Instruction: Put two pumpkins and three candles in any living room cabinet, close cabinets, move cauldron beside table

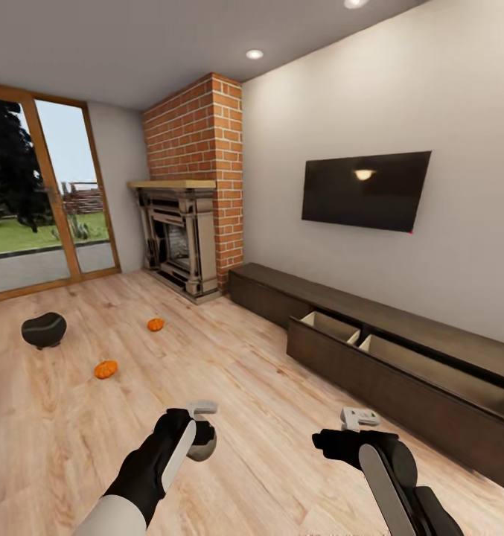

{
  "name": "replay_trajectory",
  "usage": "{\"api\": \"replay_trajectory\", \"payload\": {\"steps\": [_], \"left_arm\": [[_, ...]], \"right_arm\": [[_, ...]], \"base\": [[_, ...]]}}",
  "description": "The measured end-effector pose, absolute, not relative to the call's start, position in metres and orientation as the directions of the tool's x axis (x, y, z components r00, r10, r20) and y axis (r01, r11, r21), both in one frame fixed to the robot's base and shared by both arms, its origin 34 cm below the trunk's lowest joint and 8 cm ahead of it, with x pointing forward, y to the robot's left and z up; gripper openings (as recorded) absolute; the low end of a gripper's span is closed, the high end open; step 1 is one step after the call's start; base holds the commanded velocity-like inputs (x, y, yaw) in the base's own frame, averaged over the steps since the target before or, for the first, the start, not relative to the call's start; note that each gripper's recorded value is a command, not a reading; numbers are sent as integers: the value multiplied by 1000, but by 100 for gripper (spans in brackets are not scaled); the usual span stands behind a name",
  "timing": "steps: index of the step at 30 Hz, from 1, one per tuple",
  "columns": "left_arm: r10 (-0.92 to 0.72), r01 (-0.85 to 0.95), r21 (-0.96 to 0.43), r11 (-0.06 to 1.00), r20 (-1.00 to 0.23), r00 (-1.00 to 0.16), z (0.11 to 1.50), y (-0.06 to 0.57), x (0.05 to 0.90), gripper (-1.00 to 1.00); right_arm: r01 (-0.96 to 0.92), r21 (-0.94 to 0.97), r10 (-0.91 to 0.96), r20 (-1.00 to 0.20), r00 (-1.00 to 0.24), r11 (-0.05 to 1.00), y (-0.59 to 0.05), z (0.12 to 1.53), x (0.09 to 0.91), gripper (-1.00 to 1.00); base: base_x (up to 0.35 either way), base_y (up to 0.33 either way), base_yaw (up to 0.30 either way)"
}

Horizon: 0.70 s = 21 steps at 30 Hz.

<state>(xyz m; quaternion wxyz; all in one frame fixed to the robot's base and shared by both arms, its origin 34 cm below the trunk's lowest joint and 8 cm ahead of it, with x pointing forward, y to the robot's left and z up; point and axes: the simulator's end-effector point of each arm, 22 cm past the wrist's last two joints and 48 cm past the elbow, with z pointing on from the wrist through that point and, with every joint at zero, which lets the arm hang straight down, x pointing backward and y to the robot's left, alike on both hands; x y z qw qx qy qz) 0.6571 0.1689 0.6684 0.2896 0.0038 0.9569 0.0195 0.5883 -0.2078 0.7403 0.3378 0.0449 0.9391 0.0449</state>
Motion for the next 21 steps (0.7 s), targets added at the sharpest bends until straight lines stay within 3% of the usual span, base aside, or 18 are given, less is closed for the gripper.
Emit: {"api": "replay_trajectory", "payload": {"steps": [21], "left_arm": [[20, -3, 40, 999, -553, -833, 706, 169, 660, -100]], "right_arm": [[53, 115, 114, -630, -768, 992, -207, 779, 592, 100]], "base": [[0, 0, -292]]}}
